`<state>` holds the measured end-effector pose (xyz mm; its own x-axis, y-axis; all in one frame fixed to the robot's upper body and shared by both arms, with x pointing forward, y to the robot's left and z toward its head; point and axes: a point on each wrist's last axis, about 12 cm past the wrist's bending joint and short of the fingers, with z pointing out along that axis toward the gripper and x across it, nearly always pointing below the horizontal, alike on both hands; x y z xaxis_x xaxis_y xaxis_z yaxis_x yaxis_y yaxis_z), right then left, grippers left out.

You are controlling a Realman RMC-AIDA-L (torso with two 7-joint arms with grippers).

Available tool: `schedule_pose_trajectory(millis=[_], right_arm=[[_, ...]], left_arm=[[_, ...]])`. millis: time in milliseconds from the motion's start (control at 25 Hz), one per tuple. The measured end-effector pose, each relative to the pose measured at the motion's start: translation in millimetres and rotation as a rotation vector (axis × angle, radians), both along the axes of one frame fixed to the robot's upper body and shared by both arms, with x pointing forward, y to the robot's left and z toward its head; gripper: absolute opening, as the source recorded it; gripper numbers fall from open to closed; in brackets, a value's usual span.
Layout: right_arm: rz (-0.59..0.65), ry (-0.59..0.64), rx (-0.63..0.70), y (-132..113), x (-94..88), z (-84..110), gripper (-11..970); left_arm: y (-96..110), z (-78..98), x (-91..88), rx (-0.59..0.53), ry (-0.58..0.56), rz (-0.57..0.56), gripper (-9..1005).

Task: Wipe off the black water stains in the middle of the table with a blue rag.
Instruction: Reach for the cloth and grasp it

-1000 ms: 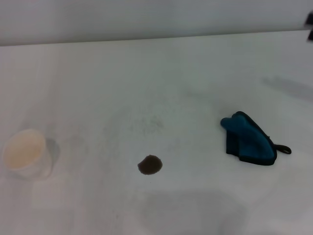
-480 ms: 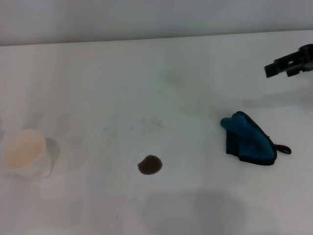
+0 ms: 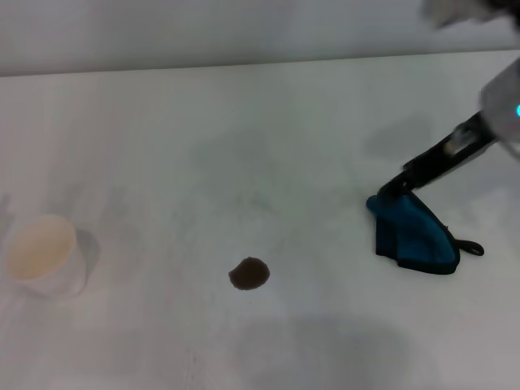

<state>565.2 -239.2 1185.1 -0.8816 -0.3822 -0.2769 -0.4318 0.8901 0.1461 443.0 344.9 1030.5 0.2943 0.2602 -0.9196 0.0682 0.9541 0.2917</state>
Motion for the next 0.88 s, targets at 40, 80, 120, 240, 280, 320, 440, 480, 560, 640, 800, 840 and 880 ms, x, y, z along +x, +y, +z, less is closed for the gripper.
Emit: schedule_pose_trajectory(millis=[40, 80, 120, 240, 280, 320, 440, 480, 560, 640, 800, 840, 880], right_arm=[[0.015, 0.005, -0.020, 7.5, -1.7, -2.6, 727], [0.026, 0.011, -0.036, 13.8, -3.4, -4.7, 725], [0.039, 0.015, -0.059, 21.1, -5.2, -6.8, 722], [0.048, 0.016, -0.134, 33.7, -7.8, -12.2, 715], [0.045, 0.012, -0.157, 35.4, -8.0, -13.5, 713], [0.043, 0.009, -0.175, 36.3, -7.9, -14.7, 711], [0.037, 0.001, -0.193, 37.4, -6.7, -16.0, 704], [0.034, -0.001, -0.193, 37.4, -6.3, -15.9, 702], [0.020, 0.001, -0.197, 35.1, -4.4, -17.5, 697], [0.015, 0.009, -0.201, 33.8, -4.0, -20.0, 701], [0.018, 0.043, -0.219, 33.6, -1.4, -33.0, 706], [0.022, 0.051, -0.225, 34.8, -0.7, -37.2, 706], [0.025, 0.054, -0.230, 35.6, 0.3, -40.2, 706]], left_arm=[[-0.3, 0.5, 0.4, 0.000, -0.003, -0.002, 870], [-0.7, 0.6, 0.7, 0.001, -0.004, -0.004, 870], [-1.5, 0.9, 1.3, 0.002, -0.006, -0.007, 870], [-2.3, 0.9, 1.9, 0.002, -0.006, -0.012, 870], [-2.3, 0.8, 1.9, 0.002, -0.005, -0.012, 870], [-2.3, 0.7, 2.0, 0.003, -0.004, -0.012, 870], [-2.5, 0.4, 2.2, 0.003, -0.002, -0.012, 870], [-2.7, 0.4, 3.4, 0.003, 0.000, -0.013, 870], [-2.7, 0.6, 4.2, 0.004, 0.001, -0.014, 870], [-3.0, 1.0, 5.0, 0.004, -0.001, -0.015, 869], [-3.2, 1.7, 6.5, 0.001, -0.005, -0.009, 869], [-3.3, 1.8, 6.8, 0.000, -0.006, -0.008, 869], [-3.2, 1.9, 7.1, 0.000, -0.007, -0.007, 869]])
